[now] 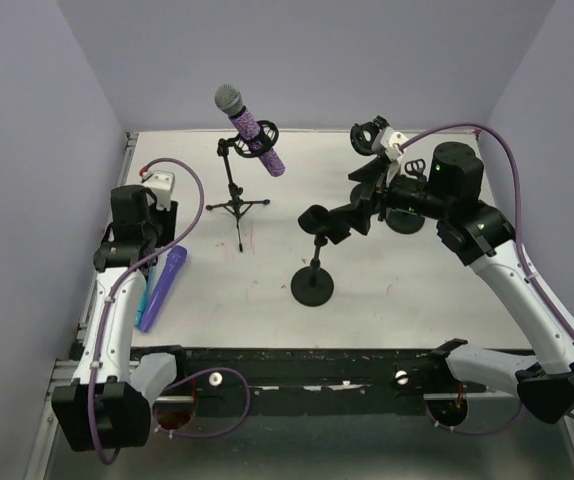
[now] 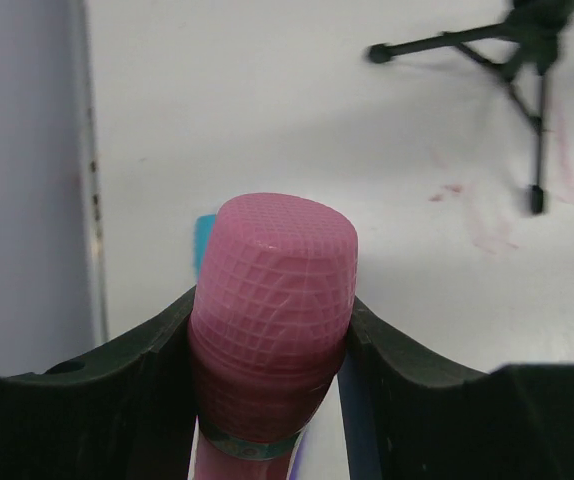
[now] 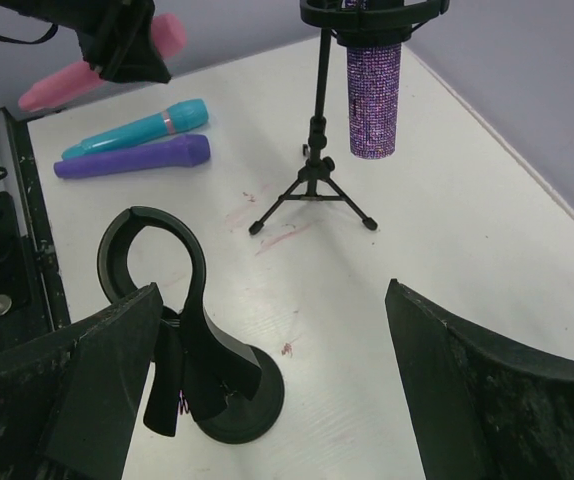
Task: Remove the microphone from the stand
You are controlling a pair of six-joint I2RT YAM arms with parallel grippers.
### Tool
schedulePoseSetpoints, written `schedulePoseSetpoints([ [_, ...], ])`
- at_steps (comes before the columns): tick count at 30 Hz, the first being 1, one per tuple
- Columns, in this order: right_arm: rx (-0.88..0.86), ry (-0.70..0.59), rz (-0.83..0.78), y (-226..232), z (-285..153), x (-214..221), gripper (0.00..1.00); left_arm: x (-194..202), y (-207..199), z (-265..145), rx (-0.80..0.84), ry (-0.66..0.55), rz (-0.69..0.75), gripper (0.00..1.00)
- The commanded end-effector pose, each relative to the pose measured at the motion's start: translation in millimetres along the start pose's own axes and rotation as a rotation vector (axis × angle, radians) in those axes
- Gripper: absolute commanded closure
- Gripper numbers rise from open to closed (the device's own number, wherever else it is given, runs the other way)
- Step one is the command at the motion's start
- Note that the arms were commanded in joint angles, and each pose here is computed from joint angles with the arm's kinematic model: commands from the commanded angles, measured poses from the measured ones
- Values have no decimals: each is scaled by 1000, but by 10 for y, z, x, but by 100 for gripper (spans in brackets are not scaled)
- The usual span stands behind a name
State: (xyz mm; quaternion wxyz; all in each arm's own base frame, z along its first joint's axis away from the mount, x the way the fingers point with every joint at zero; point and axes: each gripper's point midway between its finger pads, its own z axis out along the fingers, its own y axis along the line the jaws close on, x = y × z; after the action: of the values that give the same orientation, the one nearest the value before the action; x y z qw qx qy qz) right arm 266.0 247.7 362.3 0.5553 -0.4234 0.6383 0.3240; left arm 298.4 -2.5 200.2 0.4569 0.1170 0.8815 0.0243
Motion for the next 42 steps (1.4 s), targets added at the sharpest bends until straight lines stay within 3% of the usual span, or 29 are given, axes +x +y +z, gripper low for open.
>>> schedulePoseSetpoints([
  [1,36,26,14,-16,-52,86,0,11,825,116,-320,-9,-14,100],
  [7,26,17,9,-2,-72,80,0,305,1340,450,-414,19,-47,100],
  [13,-61,6,4,121,-102,-22,0,559,1422,856,-272,132,-141,100],
  [16,-60,22,-9,92,-83,-23,0,612,1349,994,-184,160,-188,89],
  [18,-56,24,-14,62,-66,-37,0,600,1262,1051,-128,149,-186,77],
  [22,-65,23,-15,50,-25,-40,0,763,1243,1109,-129,213,-223,61],
  [29,-72,28,-11,40,8,-15,0,1094,1191,1181,-114,323,-267,53],
  [35,-76,31,-8,44,14,1,0,1159,1131,1222,-78,340,-285,33],
  [42,-78,30,-7,45,23,22,0,1197,1101,1227,-51,366,-297,32],
])
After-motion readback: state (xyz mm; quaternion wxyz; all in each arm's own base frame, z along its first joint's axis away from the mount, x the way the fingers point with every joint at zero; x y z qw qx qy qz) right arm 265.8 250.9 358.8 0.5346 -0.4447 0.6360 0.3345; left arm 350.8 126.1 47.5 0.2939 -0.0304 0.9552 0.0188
